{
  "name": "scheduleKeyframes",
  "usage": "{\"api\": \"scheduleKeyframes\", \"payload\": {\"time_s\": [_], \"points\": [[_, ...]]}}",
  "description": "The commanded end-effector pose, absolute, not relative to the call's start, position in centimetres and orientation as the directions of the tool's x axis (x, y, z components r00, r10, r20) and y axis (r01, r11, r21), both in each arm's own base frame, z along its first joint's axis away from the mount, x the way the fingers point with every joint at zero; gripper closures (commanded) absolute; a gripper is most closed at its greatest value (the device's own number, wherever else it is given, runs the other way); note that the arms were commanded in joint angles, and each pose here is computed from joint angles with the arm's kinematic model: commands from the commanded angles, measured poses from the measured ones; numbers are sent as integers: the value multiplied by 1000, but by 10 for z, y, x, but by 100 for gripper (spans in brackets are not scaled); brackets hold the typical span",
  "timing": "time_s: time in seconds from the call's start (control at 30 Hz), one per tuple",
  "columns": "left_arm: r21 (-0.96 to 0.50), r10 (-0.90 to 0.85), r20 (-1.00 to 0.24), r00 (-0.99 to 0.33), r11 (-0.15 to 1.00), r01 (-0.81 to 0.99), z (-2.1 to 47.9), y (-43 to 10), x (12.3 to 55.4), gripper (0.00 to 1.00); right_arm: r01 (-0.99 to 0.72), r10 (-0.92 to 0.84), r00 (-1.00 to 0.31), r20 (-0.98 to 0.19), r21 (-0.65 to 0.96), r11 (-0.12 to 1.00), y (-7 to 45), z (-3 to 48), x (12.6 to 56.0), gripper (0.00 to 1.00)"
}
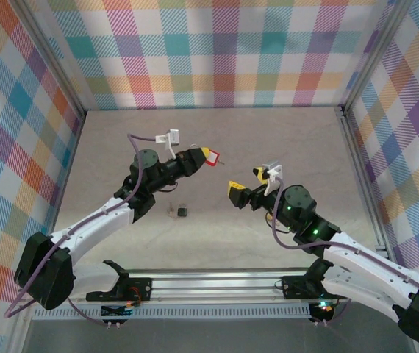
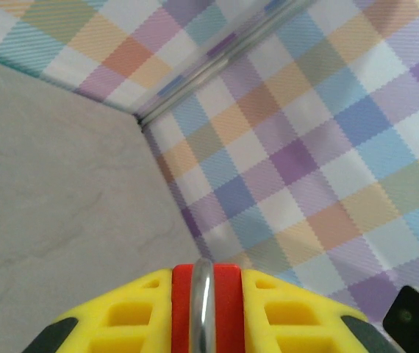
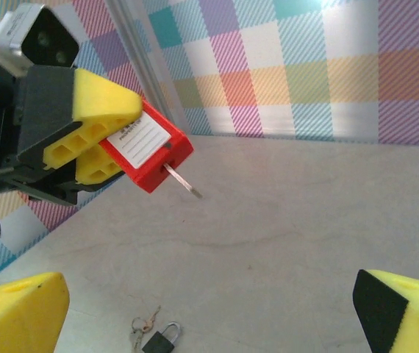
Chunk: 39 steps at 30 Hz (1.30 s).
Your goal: Lock with the key
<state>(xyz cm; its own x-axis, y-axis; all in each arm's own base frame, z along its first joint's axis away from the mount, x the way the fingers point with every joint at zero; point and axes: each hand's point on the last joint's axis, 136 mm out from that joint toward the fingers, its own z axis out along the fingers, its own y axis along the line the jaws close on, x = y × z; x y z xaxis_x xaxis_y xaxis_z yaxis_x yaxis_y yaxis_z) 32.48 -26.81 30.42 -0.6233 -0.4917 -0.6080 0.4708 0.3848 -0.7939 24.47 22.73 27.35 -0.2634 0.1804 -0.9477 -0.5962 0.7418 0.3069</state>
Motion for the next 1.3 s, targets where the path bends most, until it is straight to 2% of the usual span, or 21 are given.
{"api": "scheduleKeyframes", "payload": {"time_s": [0.0,0.17,0.3,0.5,0.73,0.8,0.9,1.13,1.27], "points": [[-798,-569,-583,-580,267,540,327,-263,334,100,-573,293,-352,-889,452,684,224,289,245,1],[-832,-601,-498,-626,128,539,331,-275,347,100,-553,325,-486,-811,573,605,231,277,250,1],[-867,-611,-415,-674,41,497,311,-280,356,100,-527,320,-590,-741,654,542,241,266,256,1],[-879,-619,-393,-680,35,476,296,-275,358,100,-460,323,-734,-598,787,411,255,248,268,1],[-891,-619,-360,-698,6,455,290,-276,356,100,-461,320,-756,-571,812,358,260,248,268,0],[-906,-619,-327,-715,-10,423,284,-276,357,100,-463,325,-753,-572,812,355,259,251,269,6],[-923,-626,-287,-726,-23,384,276,-274,356,100,-443,340,-762,-551,827,347,256,254,272,8],[-941,-637,-216,-740,-67,332,276,-272,345,100,-351,402,-795,-455,885,307,250,269,279,8],[-947,-634,-212,-744,-56,318,267,-271,343,100,-284,417,-826,-379,919,273,254,268,284,11]]}}
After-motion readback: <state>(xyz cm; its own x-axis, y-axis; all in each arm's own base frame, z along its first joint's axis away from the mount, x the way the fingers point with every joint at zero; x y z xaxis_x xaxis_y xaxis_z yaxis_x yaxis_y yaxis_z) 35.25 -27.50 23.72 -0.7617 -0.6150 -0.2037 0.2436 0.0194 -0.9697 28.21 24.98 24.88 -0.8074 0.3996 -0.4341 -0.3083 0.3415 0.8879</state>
